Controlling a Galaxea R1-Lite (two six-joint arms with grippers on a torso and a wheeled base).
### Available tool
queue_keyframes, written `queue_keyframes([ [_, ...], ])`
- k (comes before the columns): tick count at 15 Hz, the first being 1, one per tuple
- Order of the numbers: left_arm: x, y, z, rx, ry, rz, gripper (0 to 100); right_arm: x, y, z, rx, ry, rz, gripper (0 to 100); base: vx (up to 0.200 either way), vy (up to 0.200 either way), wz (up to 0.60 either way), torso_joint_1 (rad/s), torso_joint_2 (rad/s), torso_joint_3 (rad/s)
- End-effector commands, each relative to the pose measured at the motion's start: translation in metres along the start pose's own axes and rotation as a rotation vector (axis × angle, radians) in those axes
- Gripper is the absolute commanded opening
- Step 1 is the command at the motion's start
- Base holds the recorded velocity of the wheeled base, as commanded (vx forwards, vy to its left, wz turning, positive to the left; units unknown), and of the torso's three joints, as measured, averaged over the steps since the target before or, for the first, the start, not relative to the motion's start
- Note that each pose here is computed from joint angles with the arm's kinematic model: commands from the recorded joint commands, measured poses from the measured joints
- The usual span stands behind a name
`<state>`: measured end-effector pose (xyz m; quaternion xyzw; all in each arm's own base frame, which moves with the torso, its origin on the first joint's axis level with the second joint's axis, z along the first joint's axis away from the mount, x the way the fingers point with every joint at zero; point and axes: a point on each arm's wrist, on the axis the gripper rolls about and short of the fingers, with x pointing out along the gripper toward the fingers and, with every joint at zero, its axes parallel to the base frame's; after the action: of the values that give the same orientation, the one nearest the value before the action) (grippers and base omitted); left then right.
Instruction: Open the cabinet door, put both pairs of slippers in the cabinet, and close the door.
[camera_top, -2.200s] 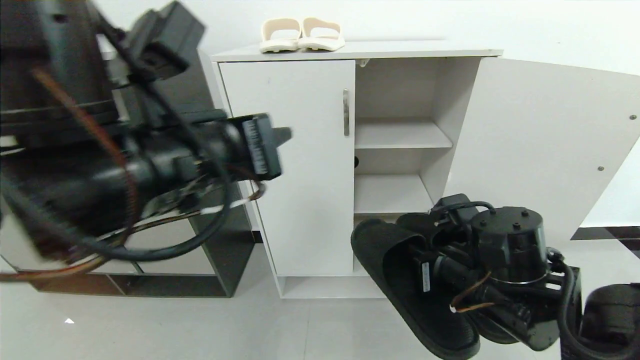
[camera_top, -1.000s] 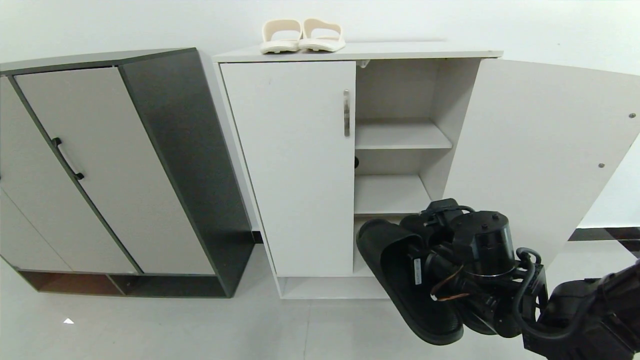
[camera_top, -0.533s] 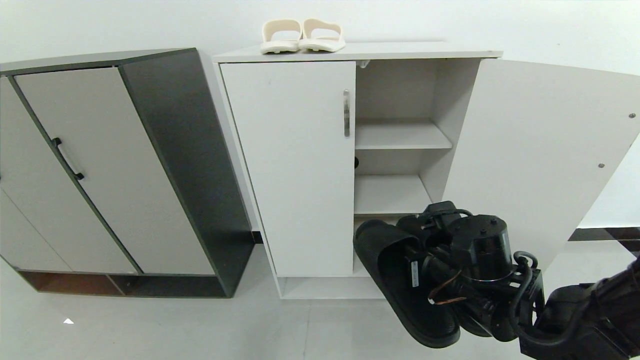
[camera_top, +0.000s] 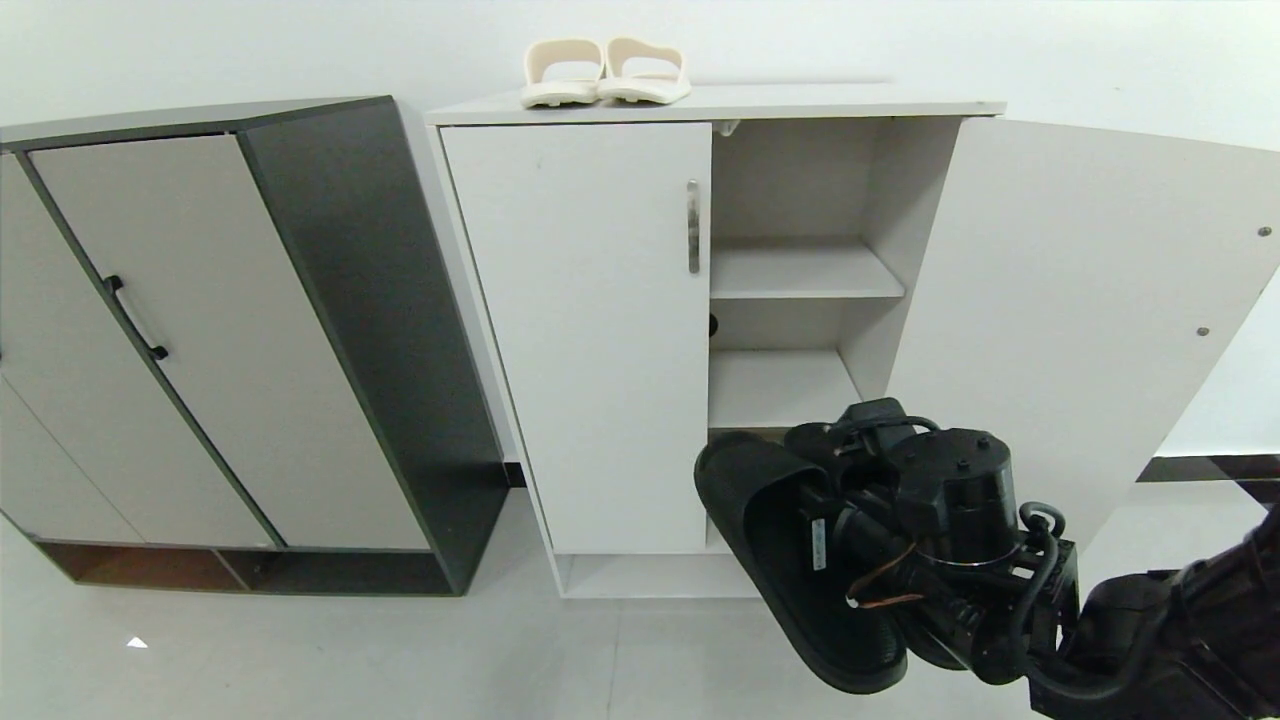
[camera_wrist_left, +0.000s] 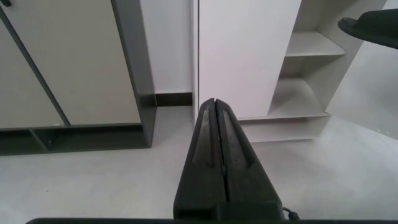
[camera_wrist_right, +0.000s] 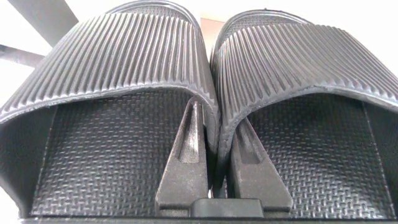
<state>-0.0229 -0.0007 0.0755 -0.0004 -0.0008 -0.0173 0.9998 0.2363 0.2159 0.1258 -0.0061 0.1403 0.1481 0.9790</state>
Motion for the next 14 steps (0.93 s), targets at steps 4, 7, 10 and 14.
queue_keyframes([
  [4,0.0,0.0,0.0,0.001,0.003,-0.002,0,0.029,0.018,0.004,0.019,-0.049,-0.129,0,0.0,0.0,0.0,0.0,0.0,0.0],
  [7,0.0,0.0,0.0,0.001,0.003,0.001,0,0.03,0.031,0.0,0.015,-0.055,-0.142,0,0.0,-0.067,0.0,0.002,0.0,0.001],
  [10,0.0,0.0,0.0,0.001,0.003,-0.001,0,0.03,0.034,0.0,0.014,-0.057,-0.149,0,0.0,-0.2,0.0,0.001,0.0,-0.001],
  [14,0.0,0.0,0.0,0.001,0.003,0.001,0,0.04,0.037,-0.011,0.028,-0.039,-0.164,0,0.0,-0.2,0.0,0.007,0.0,0.005],
])
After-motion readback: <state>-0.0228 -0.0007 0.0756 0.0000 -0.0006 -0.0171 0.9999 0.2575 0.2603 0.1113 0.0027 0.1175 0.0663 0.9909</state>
